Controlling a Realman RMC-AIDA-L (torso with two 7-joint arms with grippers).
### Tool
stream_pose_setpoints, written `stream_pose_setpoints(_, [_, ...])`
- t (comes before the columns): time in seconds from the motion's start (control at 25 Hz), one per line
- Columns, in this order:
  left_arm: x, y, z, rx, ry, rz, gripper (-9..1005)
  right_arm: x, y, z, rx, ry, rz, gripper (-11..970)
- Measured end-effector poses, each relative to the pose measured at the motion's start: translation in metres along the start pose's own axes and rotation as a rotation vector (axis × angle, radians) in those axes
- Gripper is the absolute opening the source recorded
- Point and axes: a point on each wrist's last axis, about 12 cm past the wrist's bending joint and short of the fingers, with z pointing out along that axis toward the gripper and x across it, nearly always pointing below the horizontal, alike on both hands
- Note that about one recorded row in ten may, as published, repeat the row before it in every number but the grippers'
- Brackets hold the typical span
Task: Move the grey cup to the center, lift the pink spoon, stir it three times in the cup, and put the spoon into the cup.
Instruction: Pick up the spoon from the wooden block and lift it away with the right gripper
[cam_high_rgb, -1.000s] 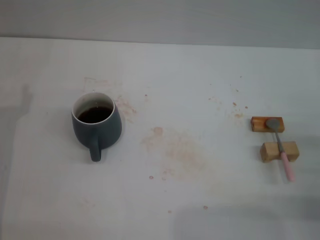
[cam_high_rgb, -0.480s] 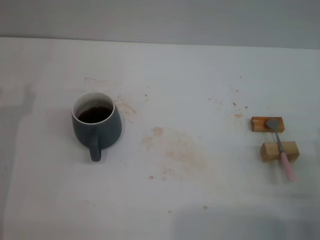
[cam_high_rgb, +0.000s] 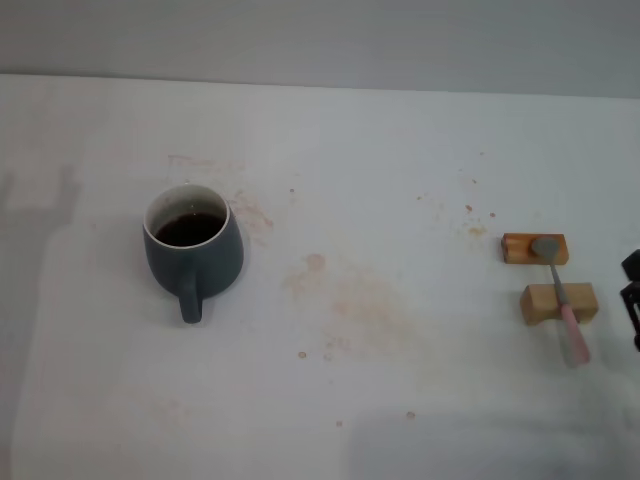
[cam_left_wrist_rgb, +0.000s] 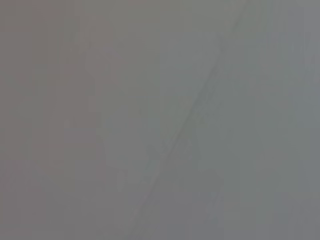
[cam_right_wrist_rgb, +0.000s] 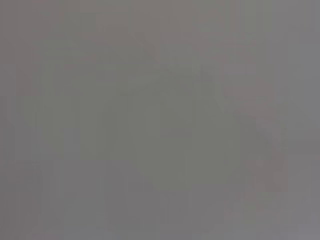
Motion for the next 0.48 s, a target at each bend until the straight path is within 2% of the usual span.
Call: stream_pose_setpoints(0.48, [0.0034, -0.0022, -0.0005, 0.009, 0.022, -0.005, 828, 0.0090, 0.0085, -0.0089, -0.067, 0.080, 0.006, 495])
